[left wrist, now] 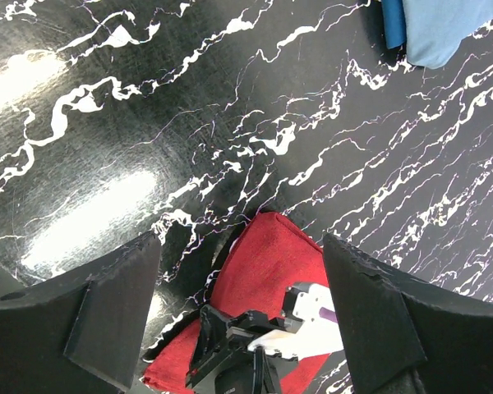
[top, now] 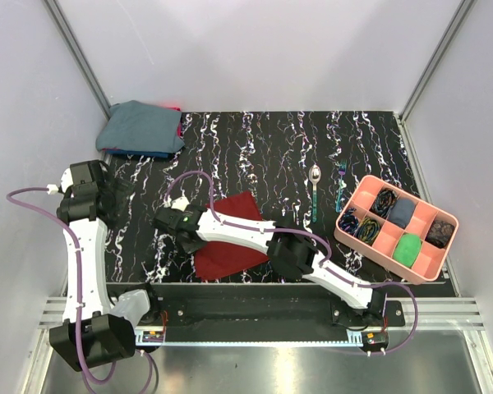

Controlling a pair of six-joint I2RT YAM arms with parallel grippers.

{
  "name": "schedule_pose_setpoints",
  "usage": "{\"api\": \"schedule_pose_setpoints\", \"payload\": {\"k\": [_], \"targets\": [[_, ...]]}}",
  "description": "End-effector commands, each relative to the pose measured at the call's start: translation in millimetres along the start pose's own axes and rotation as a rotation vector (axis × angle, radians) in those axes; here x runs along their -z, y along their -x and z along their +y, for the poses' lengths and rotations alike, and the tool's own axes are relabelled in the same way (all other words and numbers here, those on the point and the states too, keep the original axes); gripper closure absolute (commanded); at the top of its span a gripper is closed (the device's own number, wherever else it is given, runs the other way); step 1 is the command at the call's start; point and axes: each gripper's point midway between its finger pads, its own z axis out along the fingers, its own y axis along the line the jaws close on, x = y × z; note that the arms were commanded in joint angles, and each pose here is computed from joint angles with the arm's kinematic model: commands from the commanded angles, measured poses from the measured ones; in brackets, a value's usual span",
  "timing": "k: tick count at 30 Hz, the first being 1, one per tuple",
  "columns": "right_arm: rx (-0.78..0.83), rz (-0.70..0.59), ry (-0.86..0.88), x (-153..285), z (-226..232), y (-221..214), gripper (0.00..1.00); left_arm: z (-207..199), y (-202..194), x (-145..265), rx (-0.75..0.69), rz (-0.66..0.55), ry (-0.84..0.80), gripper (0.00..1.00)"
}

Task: Fold the napkin into a case and place the utensils inside
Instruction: Fold the square-folded napkin at the center of the board.

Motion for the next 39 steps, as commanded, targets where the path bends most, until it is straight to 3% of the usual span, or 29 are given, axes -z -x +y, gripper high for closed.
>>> {"api": "schedule_pose_setpoints", "payload": {"k": [1, 6, 11, 12, 13, 20, 25, 34, 39], "targets": [[0.027, 0.11, -0.105, -44, -24, -37, 0.97, -10, 17, 7, 0.011, -0.06, -0.022, 0.18], [0.024, 0.049, 0.031, -2, -7, -4, 1.0, -15, 7, -6, -0.045, -0.021, -0.063, 0.18], [-0.06, -0.048, 0.365, 70, 15, 41, 1.0, -32, -34, -23, -0.207, 0.159, -0.247, 0.2], [-0.093, 0.004, 0.403, 65, 11, 26, 1.0, -39, -36, -25, -0.233, 0.165, -0.292, 0.21], [-0.127, -0.019, 0.528, 76, 22, 38, 1.0, -36, -42, -29, -0.251, 0.183, -0.303, 0.22], [-0.323, -0.044, 0.835, 97, -24, 52, 1.0, -47, -76, -42, -0.283, 0.314, -0.422, 0.26], [-0.421, -0.04, 1.012, 102, -54, 53, 1.0, -55, -111, -45, -0.393, 0.396, -0.441, 0.25], [-0.483, -0.039, 1.113, 97, -98, 36, 1.0, -68, -165, -61, -0.458, 0.513, -0.419, 0.23], [-0.495, -0.047, 1.102, 94, -111, 27, 1.0, -63, -188, -72, -0.312, 0.61, -0.309, 0.22]]}}
